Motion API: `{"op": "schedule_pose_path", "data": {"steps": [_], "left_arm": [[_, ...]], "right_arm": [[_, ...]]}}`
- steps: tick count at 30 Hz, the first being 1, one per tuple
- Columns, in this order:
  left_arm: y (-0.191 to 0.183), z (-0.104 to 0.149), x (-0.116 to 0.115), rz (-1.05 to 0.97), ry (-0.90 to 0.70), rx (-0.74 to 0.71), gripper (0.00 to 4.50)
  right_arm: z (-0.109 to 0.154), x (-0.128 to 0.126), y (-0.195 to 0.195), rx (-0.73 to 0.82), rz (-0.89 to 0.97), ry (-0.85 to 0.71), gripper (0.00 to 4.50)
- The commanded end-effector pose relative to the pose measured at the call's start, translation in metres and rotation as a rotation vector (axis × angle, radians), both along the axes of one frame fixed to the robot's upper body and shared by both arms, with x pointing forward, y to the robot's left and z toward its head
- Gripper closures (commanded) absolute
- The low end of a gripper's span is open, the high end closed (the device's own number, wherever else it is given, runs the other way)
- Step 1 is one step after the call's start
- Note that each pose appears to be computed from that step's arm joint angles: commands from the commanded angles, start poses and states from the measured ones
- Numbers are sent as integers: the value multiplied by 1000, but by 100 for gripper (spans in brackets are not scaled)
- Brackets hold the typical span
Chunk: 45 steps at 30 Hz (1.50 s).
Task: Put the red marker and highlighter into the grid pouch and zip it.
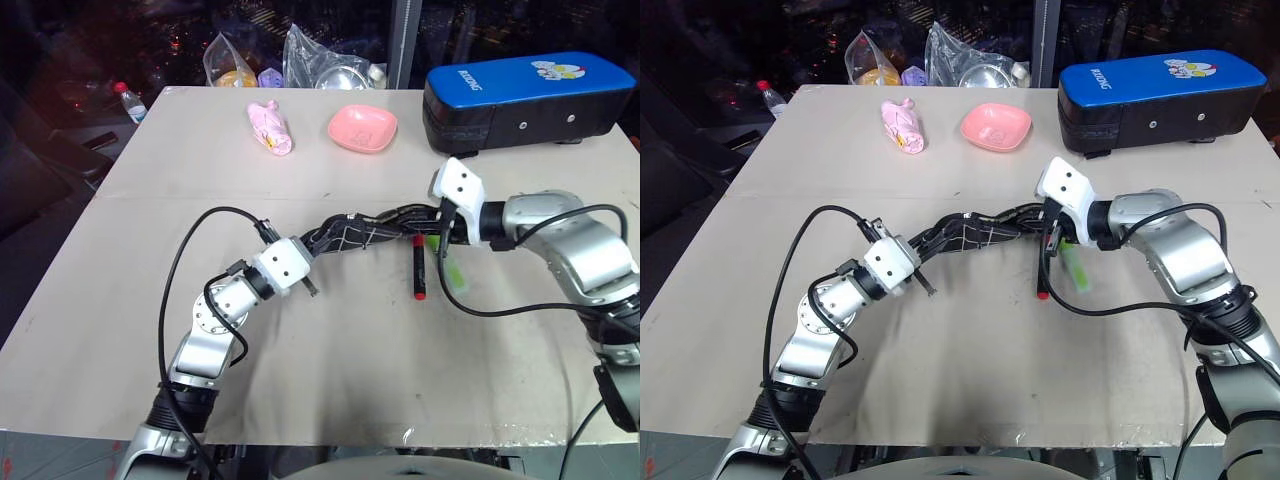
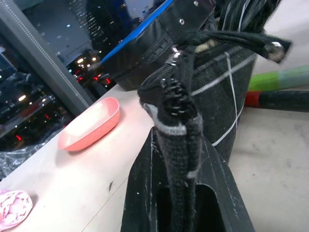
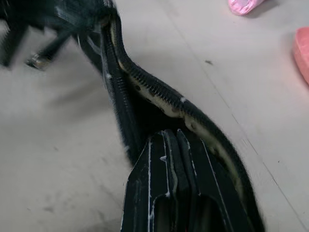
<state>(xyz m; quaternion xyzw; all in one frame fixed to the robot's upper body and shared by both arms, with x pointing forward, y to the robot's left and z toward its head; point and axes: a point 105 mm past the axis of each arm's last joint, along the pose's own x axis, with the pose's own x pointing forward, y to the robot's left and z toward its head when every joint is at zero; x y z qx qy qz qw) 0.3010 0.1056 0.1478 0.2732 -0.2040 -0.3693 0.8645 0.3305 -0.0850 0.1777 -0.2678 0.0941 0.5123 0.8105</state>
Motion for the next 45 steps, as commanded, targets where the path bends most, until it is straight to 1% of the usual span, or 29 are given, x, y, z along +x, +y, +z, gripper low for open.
{"op": "schedule_pose_path", "data": {"steps": [1, 4, 7, 8, 11, 13, 14, 15, 16, 17, 18, 22, 23, 25, 27, 30, 32, 35, 37, 38, 39, 40, 45], "left_arm": [[-8, 8, -7, -38, -38, -10, 450], [-13, 7, -9, -64, -40, 3, 450], [-15, 7, -8, -74, -43, 9, 450], [-15, 8, -6, -72, -43, 8, 450], [-12, 9, -2, -53, -44, 1, 450], [-11, 9, 0, -44, -44, -2, 450], [-10, 9, 1, -36, -43, -6, 450], [-8, 10, 2, -26, -42, -13, 450], [-7, 10, 3, -17, -40, -17, 450], [-6, 10, 4, -9, -39, -21, 450], [-5, 10, 5, -2, -38, -23, 450], [-2, 11, 8, 14, -41, -23, 450], [-1, 11, 9, 19, -41, -21, 450], [2, 10, 9, 32, -42, -20, 450], [5, 10, 9, 43, -43, -20, 450], [9, 10, 7, 57, -46, -21, 450], [11, 11, 6, 68, -49, -22, 450], [16, 12, 7, 89, -52, -29, 450], [18, 12, 9, 99, -52, -35, 450], [18, 12, 10, 100, -52, -37, 450], [17, 13, 10, 96, -54, -37, 450], [16, 13, 10, 92, -56, -36, 450], [16, 14, 12, 85, -58, -31, 450]], "right_arm": [[8, 3, 7, -46, 34, -82, 444], [4, 9, 11, -134, 71, -153, 444], [-1, 12, 19, -243, 157, -243, 444], [-1, 12, 22, -269, 187, -271, 422], [2, 12, 31, -287, 266, -355, 319], [4, 12, 35, -275, 292, -392, 208], [5, 11, 36, -270, 303, -408, 167], [6, 11, 37, -271, 313, -425, 110], [6, 11, 38, -275, 322, -436, 64], [5, 10, 37, -286, 334, -447, 24], [5, 9, 36, -294, 344, -455, 6], [6, 9, 32, -310, 357, -495, 6], [15, 10, 32, -267, 329, -532, 6], [35, 14, 24, -164, 220, -527, 6], [49, 10, 13, -42, 138, -455, 6], [54, -2, -7, 88, 29, -331, 6], [47, -12, -18, 120, -38, -239, 6], [27, -25, -31, 132, -150, -102, 6], [-10, -33, -30, 167, -282, 31, 6], [-23, -36, -27, 175, -325, 69, 6], [-35, -39, -24, 160, -352, 91, 6], [-43, -42, -23, 150, -368, 108, 6], [-57, -56, -22, 126, -430, 168, 6]]}}
